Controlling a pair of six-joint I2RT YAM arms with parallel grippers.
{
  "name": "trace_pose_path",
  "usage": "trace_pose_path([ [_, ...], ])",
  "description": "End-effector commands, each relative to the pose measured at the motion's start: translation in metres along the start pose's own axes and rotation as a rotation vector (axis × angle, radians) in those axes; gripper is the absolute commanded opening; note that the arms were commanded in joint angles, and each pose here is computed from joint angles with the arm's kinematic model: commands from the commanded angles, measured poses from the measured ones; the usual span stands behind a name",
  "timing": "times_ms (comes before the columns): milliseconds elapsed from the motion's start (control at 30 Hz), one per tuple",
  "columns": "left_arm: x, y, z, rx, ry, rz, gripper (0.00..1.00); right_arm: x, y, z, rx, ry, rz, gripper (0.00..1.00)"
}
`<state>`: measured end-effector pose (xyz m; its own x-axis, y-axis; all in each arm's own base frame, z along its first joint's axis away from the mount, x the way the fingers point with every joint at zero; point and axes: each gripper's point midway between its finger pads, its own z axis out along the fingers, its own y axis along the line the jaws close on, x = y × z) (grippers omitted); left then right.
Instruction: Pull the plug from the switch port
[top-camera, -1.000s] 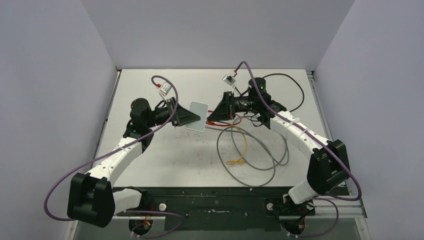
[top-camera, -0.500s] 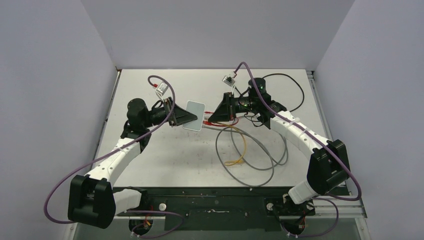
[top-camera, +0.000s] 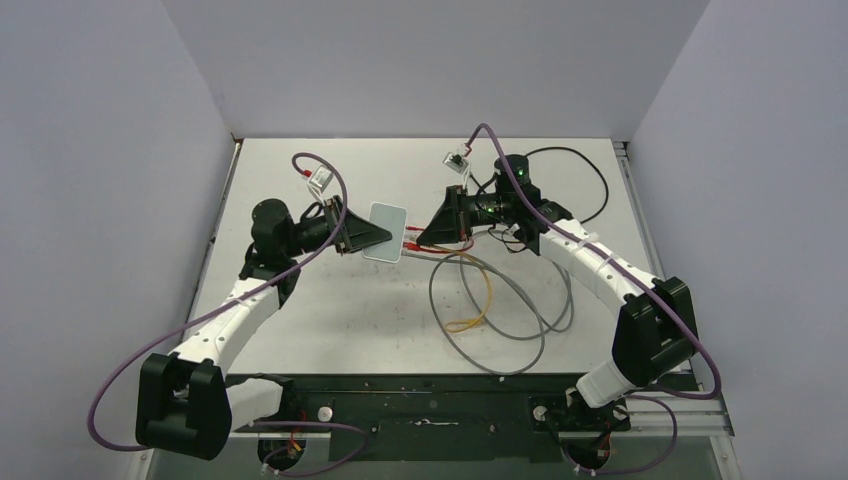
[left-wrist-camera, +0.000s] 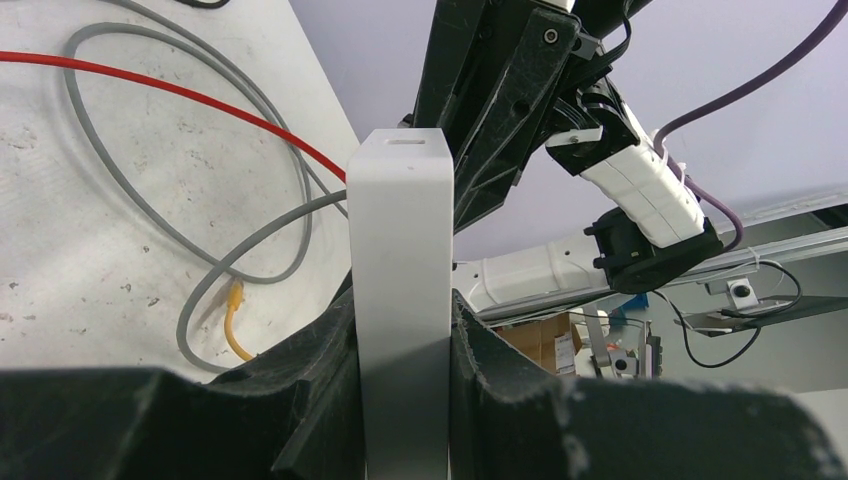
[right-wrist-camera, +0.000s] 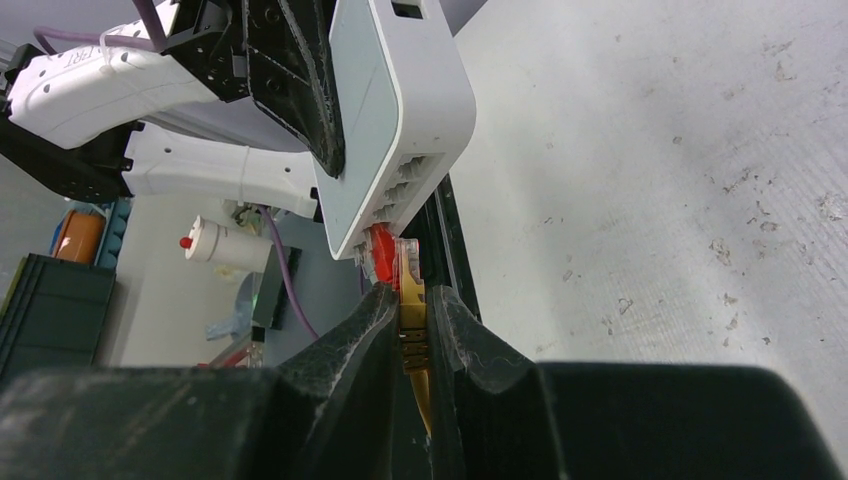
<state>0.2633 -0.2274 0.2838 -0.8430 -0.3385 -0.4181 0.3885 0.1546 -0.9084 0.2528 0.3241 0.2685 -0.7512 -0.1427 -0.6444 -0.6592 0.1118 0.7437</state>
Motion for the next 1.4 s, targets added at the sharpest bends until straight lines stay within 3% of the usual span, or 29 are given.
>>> trace_pose_path([
  [0,-0.008,-0.027,-0.005,0.068,-0.033,0.108,0.0,-0.02,0.009,-0.002,0.002,-0.037,-0.078,0.05],
  [433,0.0,-0.014,-0.006,0.043,-0.029,0.083,0.0,-0.049,0.02,-0.014,0.053,-0.122,-0.125,0.05],
  [1367,0.006,0.018,-0.003,-0.053,-0.047,0.024,0.0,-0.11,0.094,-0.028,-0.053,-0.262,-0.21,0.05],
])
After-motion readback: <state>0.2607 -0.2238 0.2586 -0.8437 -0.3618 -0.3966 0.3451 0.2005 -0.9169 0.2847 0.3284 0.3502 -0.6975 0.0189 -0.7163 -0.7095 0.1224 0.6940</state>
